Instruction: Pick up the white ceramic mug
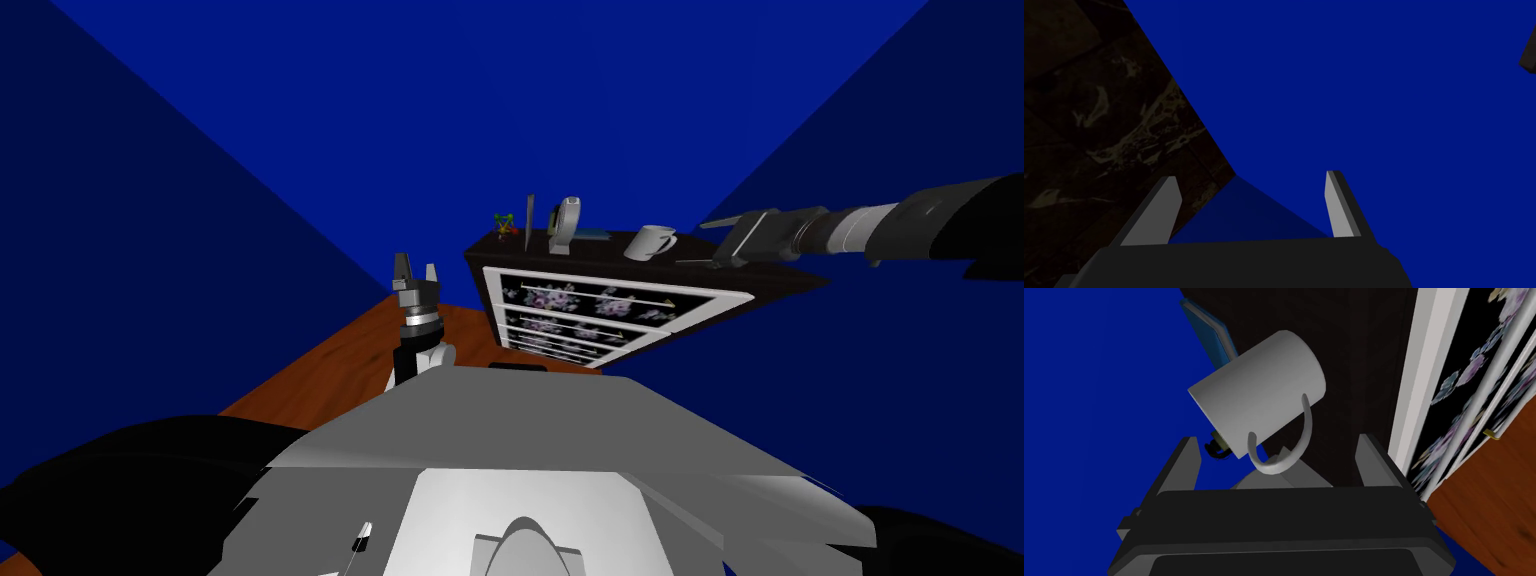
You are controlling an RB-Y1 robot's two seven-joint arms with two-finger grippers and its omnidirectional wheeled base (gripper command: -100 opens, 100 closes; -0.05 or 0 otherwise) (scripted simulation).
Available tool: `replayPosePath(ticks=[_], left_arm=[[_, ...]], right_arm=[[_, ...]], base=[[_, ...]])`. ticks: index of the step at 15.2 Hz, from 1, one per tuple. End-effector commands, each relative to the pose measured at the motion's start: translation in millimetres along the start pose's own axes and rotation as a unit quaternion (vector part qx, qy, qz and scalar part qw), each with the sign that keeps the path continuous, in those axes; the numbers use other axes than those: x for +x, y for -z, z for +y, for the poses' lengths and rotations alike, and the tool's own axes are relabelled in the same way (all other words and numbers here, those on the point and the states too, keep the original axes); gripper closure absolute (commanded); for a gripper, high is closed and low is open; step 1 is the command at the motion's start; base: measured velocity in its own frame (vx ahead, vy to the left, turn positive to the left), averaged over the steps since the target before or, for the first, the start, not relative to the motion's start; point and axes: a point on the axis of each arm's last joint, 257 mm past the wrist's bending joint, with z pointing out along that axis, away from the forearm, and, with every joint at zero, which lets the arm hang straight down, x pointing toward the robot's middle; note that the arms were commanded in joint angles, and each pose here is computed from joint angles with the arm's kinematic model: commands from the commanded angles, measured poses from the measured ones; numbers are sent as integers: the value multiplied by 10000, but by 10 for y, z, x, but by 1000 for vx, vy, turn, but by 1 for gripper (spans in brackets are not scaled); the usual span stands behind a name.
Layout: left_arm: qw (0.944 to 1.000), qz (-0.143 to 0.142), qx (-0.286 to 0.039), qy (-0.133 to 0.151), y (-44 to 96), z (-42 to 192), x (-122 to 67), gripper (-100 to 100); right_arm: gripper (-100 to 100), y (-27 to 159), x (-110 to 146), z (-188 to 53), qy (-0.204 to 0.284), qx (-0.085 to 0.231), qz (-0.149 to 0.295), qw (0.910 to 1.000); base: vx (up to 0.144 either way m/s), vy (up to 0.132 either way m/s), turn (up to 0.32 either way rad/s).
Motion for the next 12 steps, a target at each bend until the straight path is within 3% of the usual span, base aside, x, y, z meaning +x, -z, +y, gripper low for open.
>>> replayPosePath(ticks=[1, 3, 6, 12], left_arm=[[10000, 0, 0, 0, 0, 0, 0, 0], [10000, 0, 0, 0, 0, 0, 0, 0], [10000, 0, 0, 0, 0, 0, 0, 0], [10000, 0, 0, -1, 0, 0, 0, 0]], right_arm=[[-100, -81, -69, -72, 249, -26, 13, 9997], [-100, -127, -115, -109, 389, -41, 16, 9992], [-100, -23, -8, -57, 321, -69, 21, 9995], [-100, 227, 196, 50, 351, -146, -17, 9993]], base=[[41, 94, -56], [39, 73, -35], [60, 41, -33], [113, 61, -61]])
